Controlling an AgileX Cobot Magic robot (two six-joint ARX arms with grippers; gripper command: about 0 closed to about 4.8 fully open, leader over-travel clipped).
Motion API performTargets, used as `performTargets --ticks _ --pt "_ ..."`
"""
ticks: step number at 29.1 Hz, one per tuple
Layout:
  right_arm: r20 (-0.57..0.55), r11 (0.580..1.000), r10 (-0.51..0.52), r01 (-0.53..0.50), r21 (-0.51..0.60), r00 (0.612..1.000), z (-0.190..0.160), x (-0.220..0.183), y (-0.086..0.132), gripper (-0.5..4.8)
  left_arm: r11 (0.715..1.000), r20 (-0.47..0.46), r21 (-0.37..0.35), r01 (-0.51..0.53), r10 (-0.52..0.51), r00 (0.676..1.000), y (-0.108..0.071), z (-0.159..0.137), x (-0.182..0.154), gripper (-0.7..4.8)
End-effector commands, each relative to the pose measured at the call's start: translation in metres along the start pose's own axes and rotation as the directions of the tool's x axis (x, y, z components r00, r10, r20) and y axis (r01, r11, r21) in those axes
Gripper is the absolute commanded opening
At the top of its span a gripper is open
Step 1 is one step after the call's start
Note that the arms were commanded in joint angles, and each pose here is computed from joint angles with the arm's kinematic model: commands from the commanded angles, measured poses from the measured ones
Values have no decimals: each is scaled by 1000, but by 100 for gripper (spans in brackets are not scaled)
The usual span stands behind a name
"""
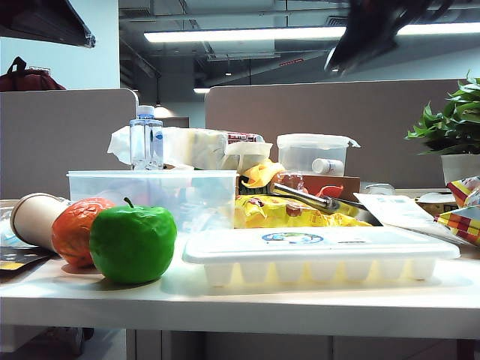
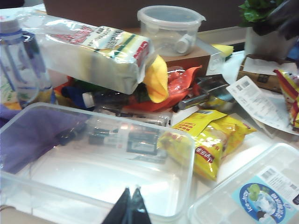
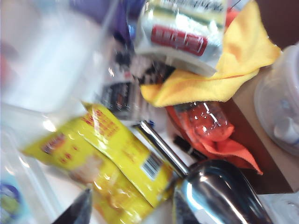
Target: Pick up the metal ice scoop from the table and place it inside the transparent plastic box.
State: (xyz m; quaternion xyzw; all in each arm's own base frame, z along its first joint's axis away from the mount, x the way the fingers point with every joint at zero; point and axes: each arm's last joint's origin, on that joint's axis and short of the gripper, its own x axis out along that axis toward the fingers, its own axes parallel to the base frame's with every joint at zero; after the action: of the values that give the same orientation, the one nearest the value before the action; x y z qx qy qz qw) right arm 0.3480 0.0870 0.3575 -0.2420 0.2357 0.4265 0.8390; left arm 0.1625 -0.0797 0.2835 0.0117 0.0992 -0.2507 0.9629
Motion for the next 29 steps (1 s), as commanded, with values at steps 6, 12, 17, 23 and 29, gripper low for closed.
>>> performTargets --ticks 6,12,17,23,29 --pt "-197 928 -57 -21 -373 979 3 71 -5 284 1000 13 8 2 -2 1000 0 3 0 -5" --pt "-157 911 -71 0 -413 985 2 100 -7 383 1000 13 8 2 -2 1000 0 3 0 -5" --pt "-151 877 -26 -50 -478 988 -2 123 -1 343 1000 13 8 3 -3 1000 0 3 0 -5" --pt "-183 873 18 -105 -476 983 -15 154 5 337 1000 13 8 3 -3 1000 0 3 0 -5" --pt "-162 868 -18 -65 -492 987 -22 174 0 333 1000 13 8 2 -2 1000 0 3 0 -5"
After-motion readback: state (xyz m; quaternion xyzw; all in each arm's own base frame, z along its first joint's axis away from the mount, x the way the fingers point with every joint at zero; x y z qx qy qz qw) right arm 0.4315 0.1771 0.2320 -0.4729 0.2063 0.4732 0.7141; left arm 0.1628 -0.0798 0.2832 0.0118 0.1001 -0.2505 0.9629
